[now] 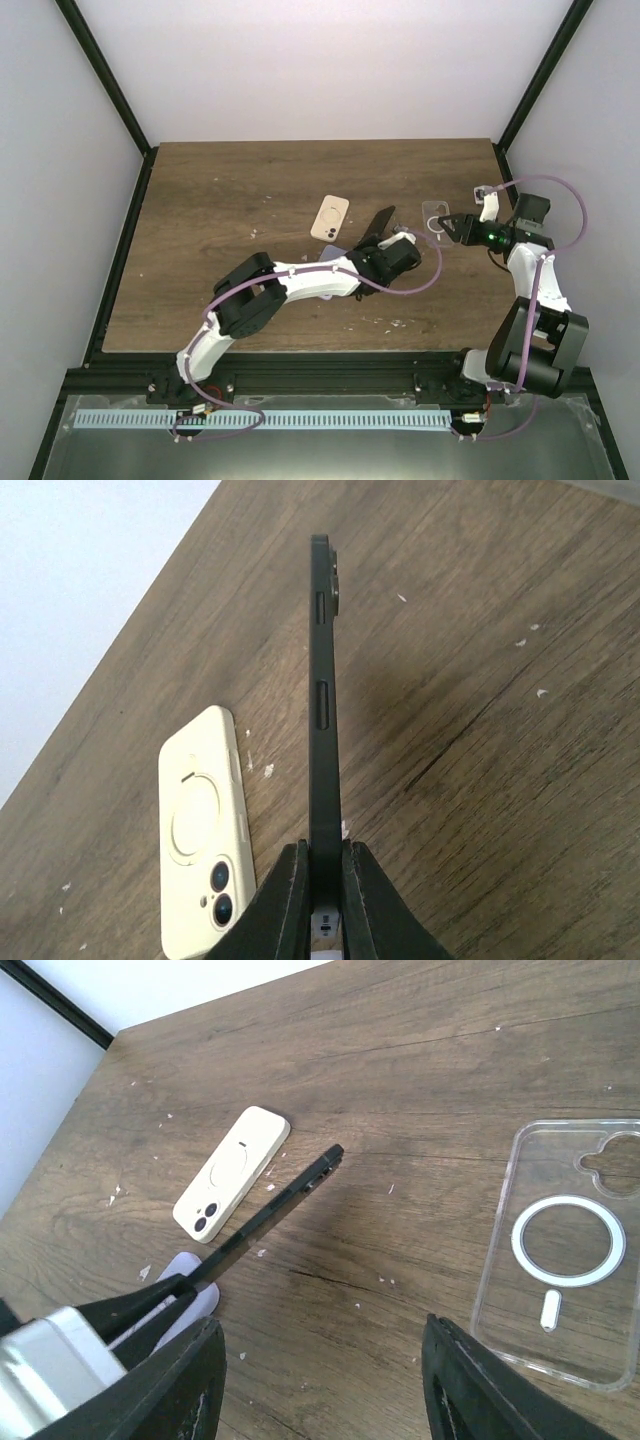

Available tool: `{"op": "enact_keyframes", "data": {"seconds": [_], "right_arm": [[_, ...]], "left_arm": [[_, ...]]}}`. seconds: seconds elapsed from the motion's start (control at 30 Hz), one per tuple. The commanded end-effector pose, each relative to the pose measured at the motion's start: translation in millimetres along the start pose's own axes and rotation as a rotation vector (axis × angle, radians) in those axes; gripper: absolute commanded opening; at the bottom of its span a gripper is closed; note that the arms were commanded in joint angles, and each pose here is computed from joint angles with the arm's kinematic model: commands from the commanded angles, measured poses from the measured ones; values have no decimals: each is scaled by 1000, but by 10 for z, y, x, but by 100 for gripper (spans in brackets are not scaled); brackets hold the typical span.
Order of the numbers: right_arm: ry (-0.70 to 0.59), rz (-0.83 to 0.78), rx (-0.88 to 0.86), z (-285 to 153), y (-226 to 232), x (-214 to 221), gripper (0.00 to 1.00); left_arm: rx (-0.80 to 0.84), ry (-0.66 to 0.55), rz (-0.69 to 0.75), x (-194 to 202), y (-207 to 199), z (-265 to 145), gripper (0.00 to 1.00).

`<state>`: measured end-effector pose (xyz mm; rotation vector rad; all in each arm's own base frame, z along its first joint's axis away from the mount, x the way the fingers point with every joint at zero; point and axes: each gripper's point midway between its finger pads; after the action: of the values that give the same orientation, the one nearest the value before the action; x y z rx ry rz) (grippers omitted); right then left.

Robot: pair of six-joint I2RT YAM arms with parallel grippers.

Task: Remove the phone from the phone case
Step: Place the phone at the center of the board.

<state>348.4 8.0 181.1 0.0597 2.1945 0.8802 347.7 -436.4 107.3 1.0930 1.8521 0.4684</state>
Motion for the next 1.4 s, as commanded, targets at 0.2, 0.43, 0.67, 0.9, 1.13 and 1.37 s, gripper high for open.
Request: {"op": "enact_keyframes", "data": {"seconds": [0.2, 0.43, 0.67, 0.9, 1.13, 1.37], "right_arm": [[-22, -17, -21, -36, 29, -71, 54], [-16, -9, -25, -21, 13, -50, 54], [-10, -8, -28, -20, 18, -29, 54], [-10, -6, -30, -20, 14, -31, 54], [-15, -20, -35, -37, 44, -49, 54], [3, -55, -48, -56, 223, -151, 54]], "left_arm": [[-113, 47, 52, -60, -59, 200, 0], [-68, 59, 22, -74, -261, 289, 8], [8, 57, -19, -151, -344, 353, 23], [94, 66, -88, -143, -353, 380, 39], [221, 13, -210, -217, -177, 14, 61], [302, 111, -308, 356, 152, -294, 99]]}}
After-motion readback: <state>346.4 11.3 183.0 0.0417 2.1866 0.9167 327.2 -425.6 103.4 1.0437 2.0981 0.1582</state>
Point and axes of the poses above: each gripper's point midway between its finger pads, its own z axis out along the fingers, its own y axis along the line the jaws close on, x = y × z, and after that the axes turned 11 degrees about z, right-handed
